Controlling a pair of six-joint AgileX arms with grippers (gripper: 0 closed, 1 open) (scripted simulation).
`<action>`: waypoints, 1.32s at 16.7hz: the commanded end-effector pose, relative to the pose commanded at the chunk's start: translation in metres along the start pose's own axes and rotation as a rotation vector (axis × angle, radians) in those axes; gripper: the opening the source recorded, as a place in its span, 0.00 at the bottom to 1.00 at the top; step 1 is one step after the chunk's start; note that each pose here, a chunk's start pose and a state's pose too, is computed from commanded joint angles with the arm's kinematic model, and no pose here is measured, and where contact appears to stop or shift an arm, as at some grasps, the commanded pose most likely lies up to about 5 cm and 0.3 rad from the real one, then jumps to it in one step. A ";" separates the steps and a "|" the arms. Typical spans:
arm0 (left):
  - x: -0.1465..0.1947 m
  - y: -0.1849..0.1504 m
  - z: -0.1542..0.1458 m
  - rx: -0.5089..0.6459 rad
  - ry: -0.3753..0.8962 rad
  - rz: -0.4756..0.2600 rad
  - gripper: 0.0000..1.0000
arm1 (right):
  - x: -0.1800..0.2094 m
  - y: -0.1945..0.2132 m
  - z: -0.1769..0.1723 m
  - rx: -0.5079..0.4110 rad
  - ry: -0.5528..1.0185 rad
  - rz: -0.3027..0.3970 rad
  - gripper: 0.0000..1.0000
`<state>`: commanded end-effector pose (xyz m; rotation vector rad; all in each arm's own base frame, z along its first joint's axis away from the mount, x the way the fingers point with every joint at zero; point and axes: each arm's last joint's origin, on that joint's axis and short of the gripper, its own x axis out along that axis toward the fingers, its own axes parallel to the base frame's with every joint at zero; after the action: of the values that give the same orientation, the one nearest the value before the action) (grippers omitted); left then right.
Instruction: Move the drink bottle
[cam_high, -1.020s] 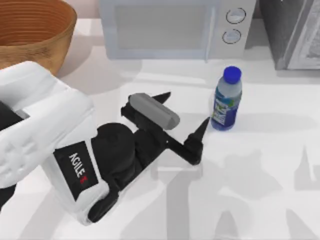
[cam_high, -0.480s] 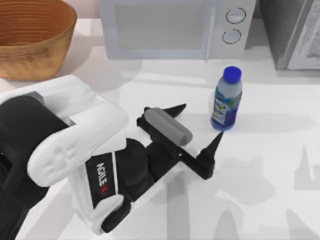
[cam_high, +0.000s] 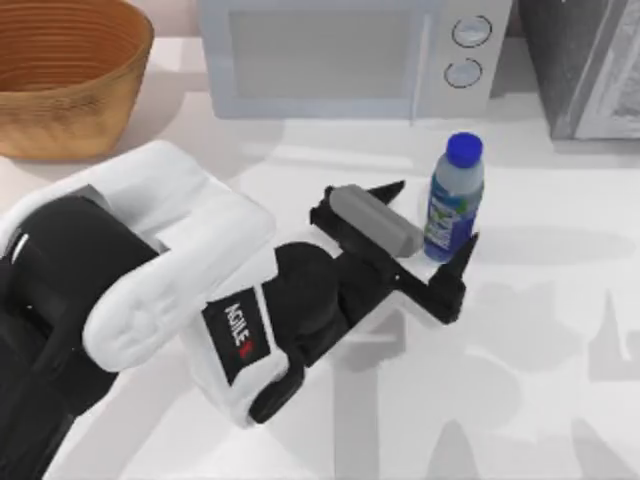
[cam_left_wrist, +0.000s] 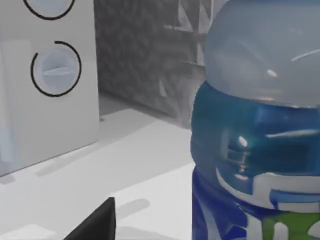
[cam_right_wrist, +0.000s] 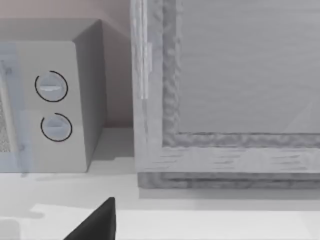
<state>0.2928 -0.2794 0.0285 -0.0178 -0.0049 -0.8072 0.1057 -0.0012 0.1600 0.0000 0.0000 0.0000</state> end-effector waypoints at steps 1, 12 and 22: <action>0.012 0.000 0.000 0.000 -0.002 0.000 1.00 | 0.000 0.000 0.000 0.000 0.000 0.000 1.00; 0.052 0.000 0.004 0.000 0.001 0.001 0.85 | 0.000 0.000 0.000 0.000 0.000 0.000 1.00; 0.052 0.000 0.004 0.000 0.001 0.001 0.10 | 0.000 0.000 0.000 0.000 0.000 0.000 1.00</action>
<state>0.3287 -0.3174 0.0327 -0.0174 -0.0036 -0.8064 0.1057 -0.0012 0.1600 0.0000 0.0000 0.0000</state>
